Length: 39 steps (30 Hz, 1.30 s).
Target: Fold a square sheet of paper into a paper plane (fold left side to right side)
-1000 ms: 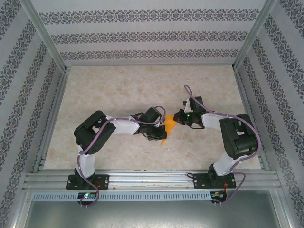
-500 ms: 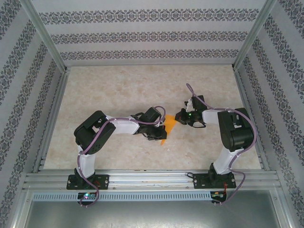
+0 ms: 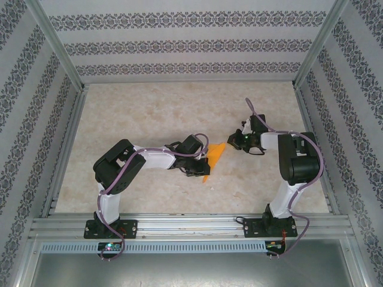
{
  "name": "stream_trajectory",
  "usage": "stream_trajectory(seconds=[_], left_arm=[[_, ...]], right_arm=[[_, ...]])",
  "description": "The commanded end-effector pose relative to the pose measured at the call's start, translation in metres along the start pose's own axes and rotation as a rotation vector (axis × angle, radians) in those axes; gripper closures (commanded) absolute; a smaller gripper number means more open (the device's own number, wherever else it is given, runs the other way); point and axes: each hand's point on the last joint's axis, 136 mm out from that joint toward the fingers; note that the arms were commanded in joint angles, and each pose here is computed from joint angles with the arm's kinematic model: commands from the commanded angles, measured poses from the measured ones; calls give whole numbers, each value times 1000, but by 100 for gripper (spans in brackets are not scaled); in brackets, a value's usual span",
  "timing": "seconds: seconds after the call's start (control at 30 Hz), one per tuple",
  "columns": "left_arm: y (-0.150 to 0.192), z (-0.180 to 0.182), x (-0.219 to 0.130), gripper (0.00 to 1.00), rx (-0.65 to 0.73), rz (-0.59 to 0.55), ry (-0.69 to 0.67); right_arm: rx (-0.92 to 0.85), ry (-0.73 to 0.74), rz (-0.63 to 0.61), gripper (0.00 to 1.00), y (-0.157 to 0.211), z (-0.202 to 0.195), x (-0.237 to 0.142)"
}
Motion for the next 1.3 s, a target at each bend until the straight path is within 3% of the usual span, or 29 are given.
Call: stream_trajectory(seconds=[0.0, 0.2, 0.4, 0.7, 1.27], left_arm=[[37, 81, 13, 100, -110, 101, -261], [37, 82, 13, 100, -108, 100, -258], [37, 81, 13, 100, -106, 100, -255], [37, 81, 13, 100, -106, 98, -253], [37, 80, 13, 100, -104, 101, -249]], right_arm=[[-12, -11, -35, 100, -15, 6, -5], [-63, -31, -100, 100, -19, 31, -38], [-48, -83, -102, 100, 9, 52, -57], [-52, -100, 34, 100, 75, 75, -22], [22, -29, 163, 100, 125, 50, 23]])
Point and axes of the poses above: each hand's point on the last joint's axis, 136 mm out from that joint toward the fingers, its own x axis out along the fingers, its own z axis along the line the jaws close on, y = z × x, and after that the axes turned 12 degrees about -x, right-handed
